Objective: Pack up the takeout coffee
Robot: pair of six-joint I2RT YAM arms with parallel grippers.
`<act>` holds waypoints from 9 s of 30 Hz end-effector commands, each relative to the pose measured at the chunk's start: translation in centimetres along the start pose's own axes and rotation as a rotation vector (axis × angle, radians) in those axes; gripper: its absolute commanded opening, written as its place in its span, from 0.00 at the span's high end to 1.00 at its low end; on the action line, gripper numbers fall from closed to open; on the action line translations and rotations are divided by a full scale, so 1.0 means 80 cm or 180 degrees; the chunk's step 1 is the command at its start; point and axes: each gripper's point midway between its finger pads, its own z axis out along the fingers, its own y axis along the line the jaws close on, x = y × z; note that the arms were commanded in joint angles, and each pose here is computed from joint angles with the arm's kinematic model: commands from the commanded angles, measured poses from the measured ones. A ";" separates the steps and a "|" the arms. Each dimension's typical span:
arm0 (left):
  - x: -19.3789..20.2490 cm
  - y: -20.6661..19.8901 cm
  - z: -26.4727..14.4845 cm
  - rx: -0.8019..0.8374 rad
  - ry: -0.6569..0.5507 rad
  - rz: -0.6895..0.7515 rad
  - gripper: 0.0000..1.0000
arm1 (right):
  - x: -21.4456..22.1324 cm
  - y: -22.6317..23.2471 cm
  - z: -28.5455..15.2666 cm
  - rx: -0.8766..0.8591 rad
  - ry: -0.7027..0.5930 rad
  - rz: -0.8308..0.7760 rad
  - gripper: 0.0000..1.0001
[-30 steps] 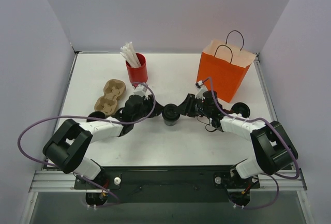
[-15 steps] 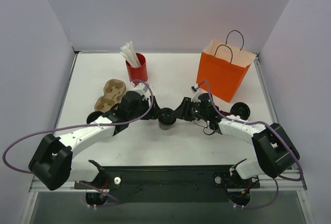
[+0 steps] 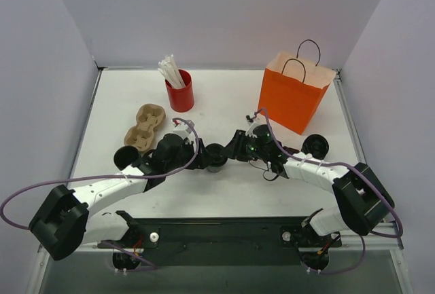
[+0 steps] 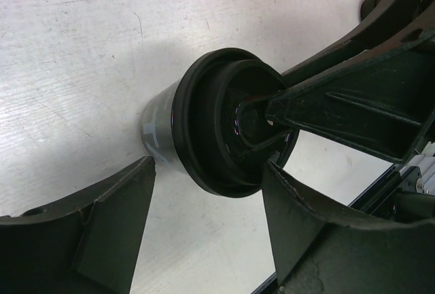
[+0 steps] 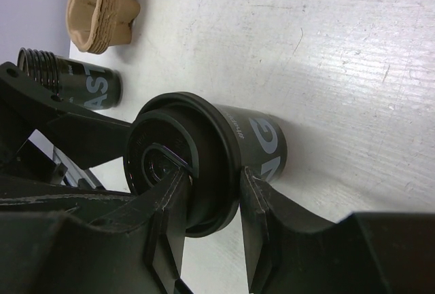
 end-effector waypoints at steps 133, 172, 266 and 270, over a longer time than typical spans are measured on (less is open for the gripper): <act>-0.005 -0.023 -0.024 0.0790 -0.0141 -0.0662 0.50 | 0.072 -0.092 -0.021 0.0625 0.0751 -0.0490 0.87; 0.041 0.001 0.011 0.1070 -0.0124 -0.1505 0.77 | 0.122 -0.115 -0.017 0.0568 0.0967 -0.0258 0.87; 0.056 0.030 0.038 0.0042 0.0371 -0.0548 0.67 | 0.086 -0.132 -0.013 0.0818 0.1100 -0.0551 0.88; -0.004 0.017 0.028 0.0104 0.0224 -0.0403 0.62 | 0.082 -0.125 -0.015 0.0764 0.1252 -0.0740 0.88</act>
